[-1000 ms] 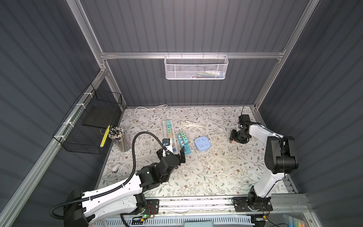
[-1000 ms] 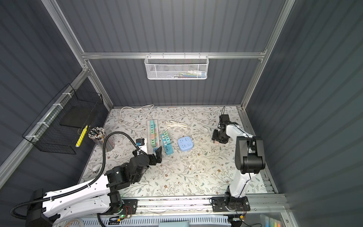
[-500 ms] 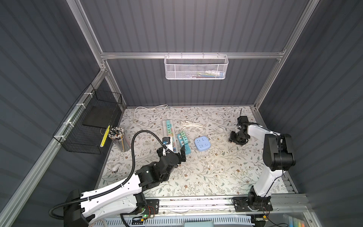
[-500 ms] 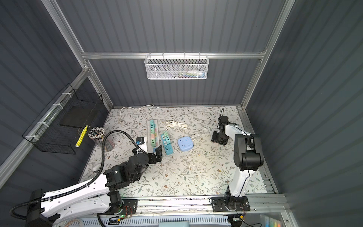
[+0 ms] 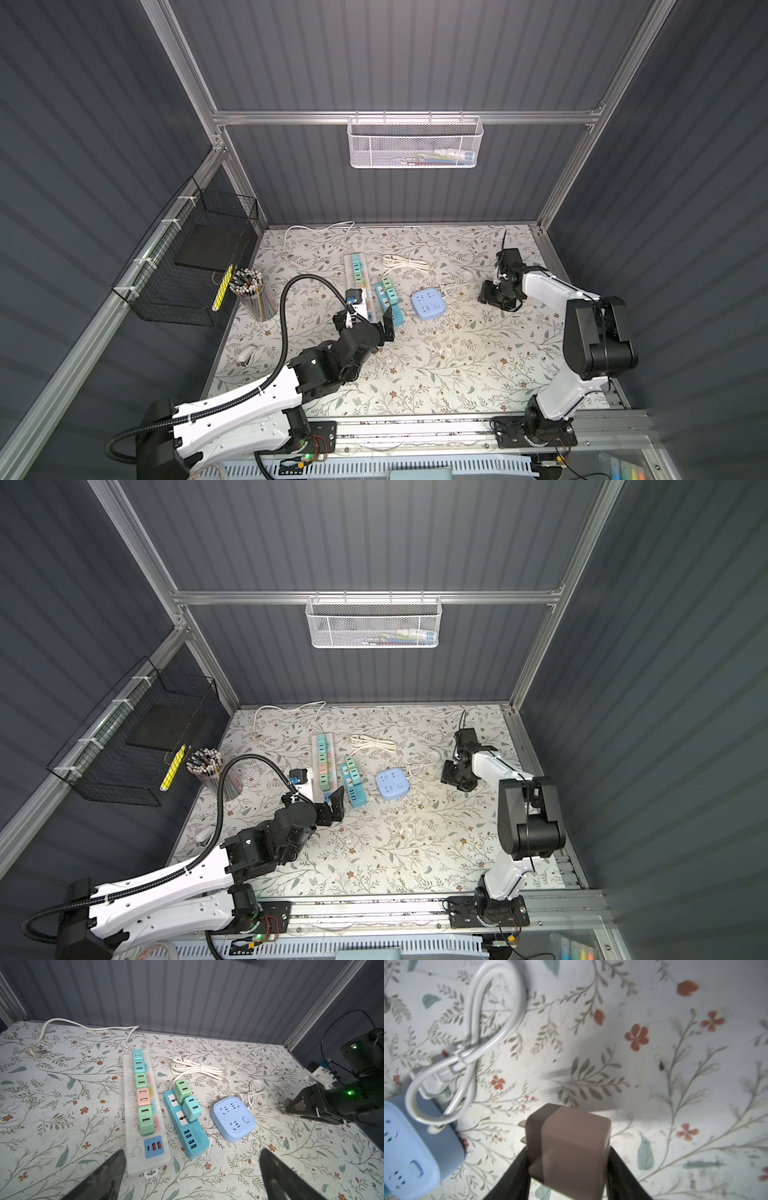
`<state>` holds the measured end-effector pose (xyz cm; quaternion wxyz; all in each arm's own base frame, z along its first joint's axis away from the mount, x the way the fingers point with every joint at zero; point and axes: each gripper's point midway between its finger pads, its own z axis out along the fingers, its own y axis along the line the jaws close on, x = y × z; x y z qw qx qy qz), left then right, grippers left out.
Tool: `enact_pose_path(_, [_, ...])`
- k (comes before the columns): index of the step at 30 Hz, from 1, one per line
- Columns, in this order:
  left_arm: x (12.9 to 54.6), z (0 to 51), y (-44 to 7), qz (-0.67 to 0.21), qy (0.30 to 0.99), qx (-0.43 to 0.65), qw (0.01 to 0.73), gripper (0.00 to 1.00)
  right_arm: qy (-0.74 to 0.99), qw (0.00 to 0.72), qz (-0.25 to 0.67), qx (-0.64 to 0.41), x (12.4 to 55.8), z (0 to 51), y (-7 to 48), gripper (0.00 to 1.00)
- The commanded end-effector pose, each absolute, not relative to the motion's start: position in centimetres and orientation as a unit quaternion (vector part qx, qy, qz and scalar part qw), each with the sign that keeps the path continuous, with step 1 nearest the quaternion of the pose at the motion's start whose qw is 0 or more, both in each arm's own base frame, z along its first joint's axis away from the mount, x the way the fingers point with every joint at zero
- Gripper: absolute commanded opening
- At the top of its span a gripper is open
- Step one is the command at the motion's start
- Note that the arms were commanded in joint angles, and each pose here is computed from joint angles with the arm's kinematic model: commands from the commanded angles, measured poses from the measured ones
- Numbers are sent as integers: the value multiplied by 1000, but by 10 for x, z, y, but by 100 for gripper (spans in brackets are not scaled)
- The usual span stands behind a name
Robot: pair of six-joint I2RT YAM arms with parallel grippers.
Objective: Insert the plug
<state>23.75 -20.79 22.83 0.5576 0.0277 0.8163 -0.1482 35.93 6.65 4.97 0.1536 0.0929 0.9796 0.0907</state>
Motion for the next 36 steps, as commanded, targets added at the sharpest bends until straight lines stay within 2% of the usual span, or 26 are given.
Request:
enact_pose_path(1, [240,230,-206,-139,817,29,559,100,978,165,106,65,341,58,98,48])
enact_pose_path(6, [242,227,-206,-127,824,37,550,100,975,179,128,10,293,60,154,48])
enact_pose_path(10, [243,224,-215,-130,829,59,540,100,965,174,193,-15,258,56,201,48])
enact_pose_path(15, [248,210,-233,-120,848,101,506,100,964,160,204,-60,237,41,235,49])
enact_pose_path(20, [250,194,-246,-105,866,124,473,100,967,145,193,-77,233,25,242,52])
enact_pose_path(26, [252,180,-255,-92,878,148,445,100,970,150,176,-74,231,22,233,71])
enact_pose_path(29, [252,181,-259,-91,878,160,443,100,970,159,170,-76,229,30,227,74])
enact_pose_path(33, [246,175,-278,-96,876,234,412,100,967,194,149,-77,231,52,209,76])
enact_pose_path(36, [246,169,-282,-54,876,287,385,100,965,224,120,-68,234,63,185,78])
